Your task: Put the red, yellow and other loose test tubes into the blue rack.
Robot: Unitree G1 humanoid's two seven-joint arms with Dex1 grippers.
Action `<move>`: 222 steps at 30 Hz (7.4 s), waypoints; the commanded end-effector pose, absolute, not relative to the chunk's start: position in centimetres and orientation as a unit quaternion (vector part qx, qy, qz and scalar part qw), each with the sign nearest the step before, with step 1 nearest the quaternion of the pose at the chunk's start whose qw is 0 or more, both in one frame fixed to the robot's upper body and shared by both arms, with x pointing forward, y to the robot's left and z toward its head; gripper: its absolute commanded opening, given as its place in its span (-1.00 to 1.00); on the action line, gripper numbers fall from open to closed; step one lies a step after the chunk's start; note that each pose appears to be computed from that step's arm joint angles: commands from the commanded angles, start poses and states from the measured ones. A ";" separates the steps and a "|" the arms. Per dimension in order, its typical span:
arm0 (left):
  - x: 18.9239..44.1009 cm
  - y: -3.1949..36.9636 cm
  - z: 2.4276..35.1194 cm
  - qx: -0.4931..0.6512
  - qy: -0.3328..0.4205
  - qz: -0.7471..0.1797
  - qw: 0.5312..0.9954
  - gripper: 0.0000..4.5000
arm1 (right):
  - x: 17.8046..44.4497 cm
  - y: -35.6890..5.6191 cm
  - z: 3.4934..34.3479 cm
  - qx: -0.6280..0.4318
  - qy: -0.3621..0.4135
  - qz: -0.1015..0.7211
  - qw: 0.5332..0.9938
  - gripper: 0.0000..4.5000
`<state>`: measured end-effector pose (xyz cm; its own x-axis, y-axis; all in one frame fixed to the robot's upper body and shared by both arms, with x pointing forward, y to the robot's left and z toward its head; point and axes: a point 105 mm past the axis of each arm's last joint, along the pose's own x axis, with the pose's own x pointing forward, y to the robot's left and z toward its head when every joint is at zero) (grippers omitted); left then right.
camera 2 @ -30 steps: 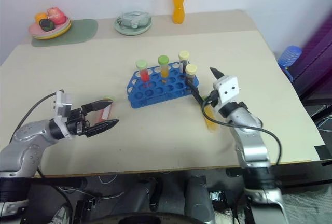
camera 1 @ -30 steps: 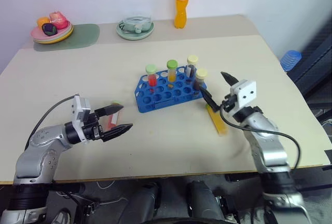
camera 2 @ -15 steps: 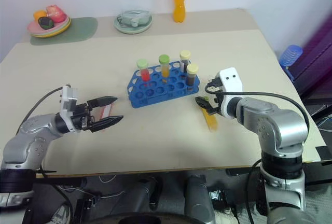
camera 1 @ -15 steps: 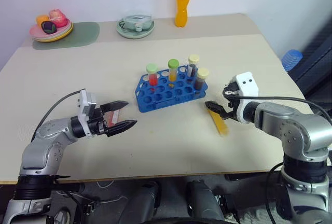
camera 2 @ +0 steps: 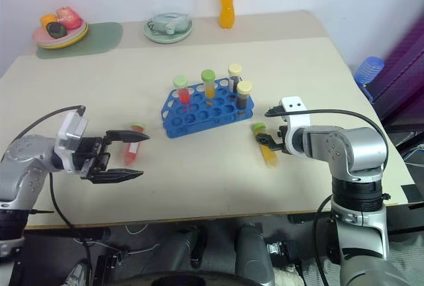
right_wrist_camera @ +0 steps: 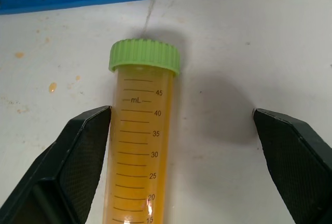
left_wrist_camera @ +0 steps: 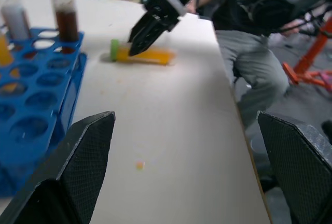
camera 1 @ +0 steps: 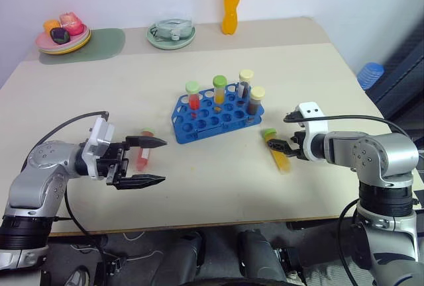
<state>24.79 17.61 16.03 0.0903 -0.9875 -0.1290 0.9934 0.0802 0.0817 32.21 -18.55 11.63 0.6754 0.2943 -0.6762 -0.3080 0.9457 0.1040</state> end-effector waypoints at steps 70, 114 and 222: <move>30.5 17.3 17.4 0.023 -0.137 -0.439 0.888 1.00 | 38.3 -3.2 15.5 0.005 -0.260 0.292 0.920 -0.66; 30.7 21.4 13.9 -0.095 0.323 -0.117 0.934 1.00 | 25.9 -12.9 20.0 -0.185 -0.125 0.509 0.831 0.97; 34.1 13.6 14.9 0.022 -0.174 -0.362 0.916 0.87 | 24.8 -19.1 14.9 -0.104 -0.027 0.333 0.937 1.00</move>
<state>34.44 11.93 13.61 0.6630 -0.6991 0.2679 0.6782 0.7124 0.1805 24.33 -18.89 14.25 0.7681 0.6381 -0.0538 -0.6356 0.7495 -0.1852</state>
